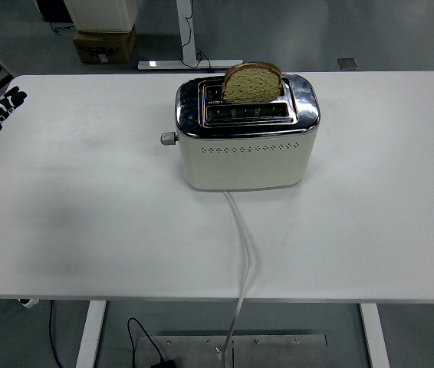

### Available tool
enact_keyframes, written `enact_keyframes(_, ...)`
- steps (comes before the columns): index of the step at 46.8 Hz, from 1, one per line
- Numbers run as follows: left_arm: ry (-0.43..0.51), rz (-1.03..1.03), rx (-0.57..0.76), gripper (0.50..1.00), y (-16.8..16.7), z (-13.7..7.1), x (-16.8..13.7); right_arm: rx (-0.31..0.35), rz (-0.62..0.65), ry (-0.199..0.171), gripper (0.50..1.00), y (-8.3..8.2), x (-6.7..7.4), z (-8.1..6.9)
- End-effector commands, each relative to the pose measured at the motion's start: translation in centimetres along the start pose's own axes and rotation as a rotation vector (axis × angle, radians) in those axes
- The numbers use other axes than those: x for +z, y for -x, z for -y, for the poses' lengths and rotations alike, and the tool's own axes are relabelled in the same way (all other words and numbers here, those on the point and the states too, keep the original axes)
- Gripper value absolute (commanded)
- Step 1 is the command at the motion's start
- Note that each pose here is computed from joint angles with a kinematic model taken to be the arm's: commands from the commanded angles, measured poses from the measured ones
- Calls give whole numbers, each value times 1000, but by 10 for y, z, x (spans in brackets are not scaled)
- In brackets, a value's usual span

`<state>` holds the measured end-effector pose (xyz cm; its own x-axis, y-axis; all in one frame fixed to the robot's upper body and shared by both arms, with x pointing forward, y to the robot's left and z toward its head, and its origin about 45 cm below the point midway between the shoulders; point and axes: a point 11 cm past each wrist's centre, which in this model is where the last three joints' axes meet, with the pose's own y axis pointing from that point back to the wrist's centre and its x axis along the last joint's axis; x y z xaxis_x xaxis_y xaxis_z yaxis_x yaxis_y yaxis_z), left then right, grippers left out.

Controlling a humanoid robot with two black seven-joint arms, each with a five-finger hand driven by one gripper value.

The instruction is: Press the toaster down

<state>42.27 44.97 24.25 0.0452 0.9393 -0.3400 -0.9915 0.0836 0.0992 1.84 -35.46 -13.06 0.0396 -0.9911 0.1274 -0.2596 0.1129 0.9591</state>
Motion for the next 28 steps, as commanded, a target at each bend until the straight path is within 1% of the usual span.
enact_keyframes(1, 2, -1, 1, 1000, 0, 0, 0, 0, 1, 0, 998, 0, 0, 0)
enact_keyframes(28, 1, 1, 7, 1000, -2, -1, 0, -1, -1, 0, 998, 0, 0, 0)
